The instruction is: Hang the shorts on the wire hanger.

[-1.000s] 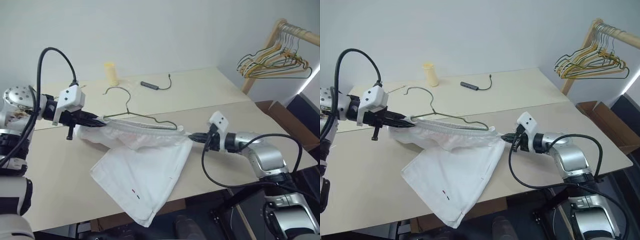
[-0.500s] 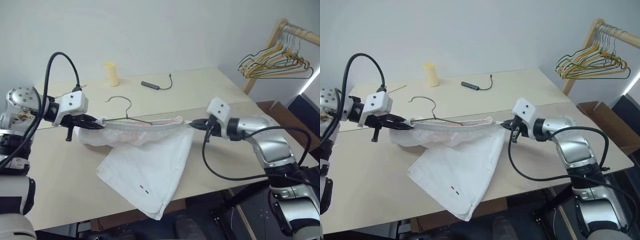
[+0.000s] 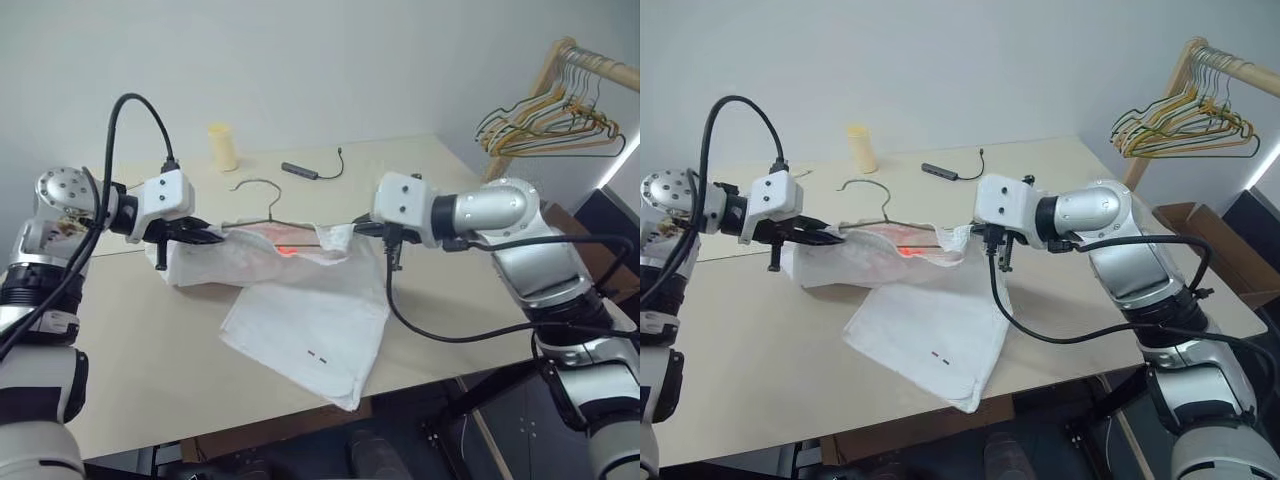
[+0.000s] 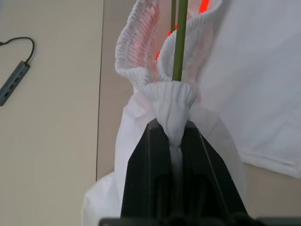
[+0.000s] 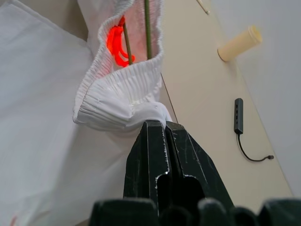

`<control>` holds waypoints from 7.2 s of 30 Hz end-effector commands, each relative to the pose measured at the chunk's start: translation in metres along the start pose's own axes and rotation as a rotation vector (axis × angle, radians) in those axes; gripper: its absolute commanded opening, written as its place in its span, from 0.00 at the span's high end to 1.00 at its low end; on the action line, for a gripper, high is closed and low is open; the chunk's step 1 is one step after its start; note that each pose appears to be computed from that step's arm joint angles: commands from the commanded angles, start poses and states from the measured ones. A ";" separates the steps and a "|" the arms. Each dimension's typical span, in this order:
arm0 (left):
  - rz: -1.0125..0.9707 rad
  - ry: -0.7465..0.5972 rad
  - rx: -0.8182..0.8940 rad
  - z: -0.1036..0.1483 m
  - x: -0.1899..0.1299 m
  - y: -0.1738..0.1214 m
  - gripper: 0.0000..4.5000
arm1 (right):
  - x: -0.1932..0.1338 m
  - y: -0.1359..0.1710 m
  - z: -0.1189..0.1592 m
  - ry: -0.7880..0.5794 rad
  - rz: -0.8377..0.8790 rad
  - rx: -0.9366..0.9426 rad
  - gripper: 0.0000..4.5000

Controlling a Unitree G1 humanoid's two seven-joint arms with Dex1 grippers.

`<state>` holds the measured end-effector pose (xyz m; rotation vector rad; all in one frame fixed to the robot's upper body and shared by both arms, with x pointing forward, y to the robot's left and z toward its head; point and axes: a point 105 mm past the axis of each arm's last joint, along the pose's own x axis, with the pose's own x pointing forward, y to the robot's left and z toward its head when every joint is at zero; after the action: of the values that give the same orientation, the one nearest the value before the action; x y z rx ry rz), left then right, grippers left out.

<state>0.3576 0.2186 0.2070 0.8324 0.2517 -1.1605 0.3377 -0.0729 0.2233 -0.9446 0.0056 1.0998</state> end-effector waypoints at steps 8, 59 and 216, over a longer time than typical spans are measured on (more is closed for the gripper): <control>-0.016 -0.019 0.045 0.007 -0.010 -0.007 1.00 | -0.021 -0.045 0.008 0.014 -0.155 0.278 0.99; 0.039 -0.244 -0.012 0.035 0.002 -0.012 1.00 | -0.026 -0.016 -0.008 -0.033 -0.023 -0.095 0.63; 0.196 -1.129 -0.369 0.115 -0.026 -0.027 0.00 | -0.224 -0.093 -0.213 0.614 -1.800 1.498 0.60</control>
<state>0.3046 0.1535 0.2796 -0.2179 -0.4889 -1.1662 0.3905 -0.3844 0.2289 0.3785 0.4305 -0.8946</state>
